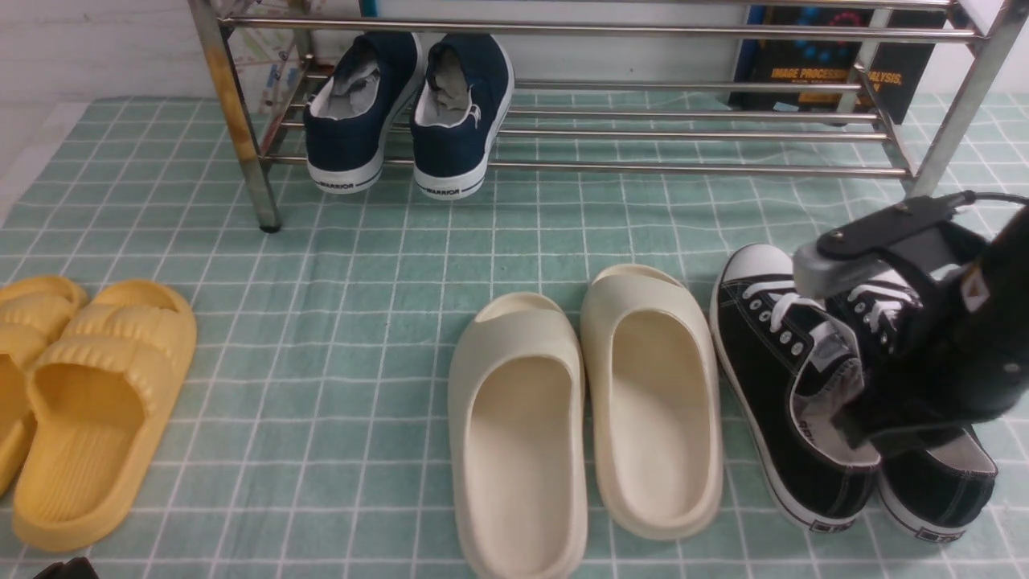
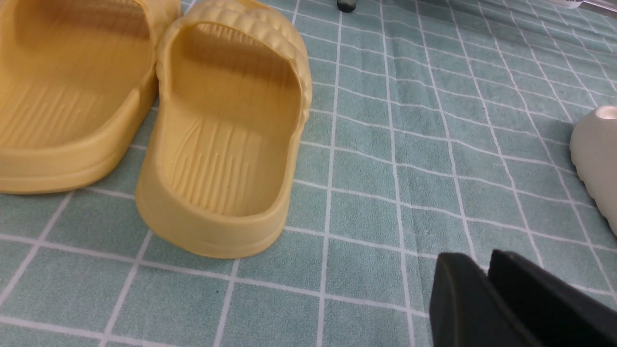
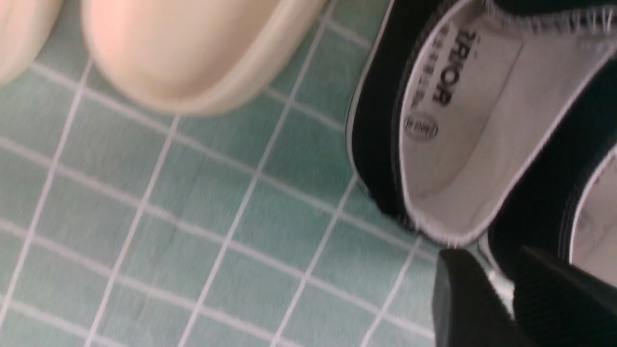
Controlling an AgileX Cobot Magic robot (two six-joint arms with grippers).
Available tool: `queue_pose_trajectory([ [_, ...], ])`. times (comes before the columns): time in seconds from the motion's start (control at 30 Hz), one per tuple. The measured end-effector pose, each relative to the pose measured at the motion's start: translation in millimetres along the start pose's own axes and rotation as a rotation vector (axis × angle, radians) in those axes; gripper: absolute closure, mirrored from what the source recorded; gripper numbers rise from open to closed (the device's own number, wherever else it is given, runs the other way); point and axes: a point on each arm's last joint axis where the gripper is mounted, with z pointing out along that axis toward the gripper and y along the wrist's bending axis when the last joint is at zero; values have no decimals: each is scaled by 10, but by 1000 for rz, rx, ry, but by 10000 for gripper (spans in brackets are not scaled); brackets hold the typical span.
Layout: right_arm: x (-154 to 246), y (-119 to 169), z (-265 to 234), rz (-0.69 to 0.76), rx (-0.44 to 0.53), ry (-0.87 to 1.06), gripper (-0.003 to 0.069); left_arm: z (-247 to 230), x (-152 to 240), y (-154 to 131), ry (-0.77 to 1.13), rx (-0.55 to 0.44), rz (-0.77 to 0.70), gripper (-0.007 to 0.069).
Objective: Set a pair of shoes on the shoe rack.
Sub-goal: Use the right arm to grab the shoe closest to it
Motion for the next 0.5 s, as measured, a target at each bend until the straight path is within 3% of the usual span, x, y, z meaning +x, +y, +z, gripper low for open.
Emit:
queue_pose_trajectory([
  [0.13, -160, -2, 289, 6, 15, -18, 248, 0, 0, 0, 0, 0, 0, 521],
  [0.23, -228, 4, 470, 9, 15, -14, 179, 0, 0, 0, 0, 0, 0, 516],
  [0.33, -269, 9, 644, 12, 15, 13, 173, 0, 0, 0, 0, 0, 0, 513],
  [0.5, -285, 41, 832, 31, -2, 66, 300, 0, 0, 0, 0, 0, 0, 512],
])
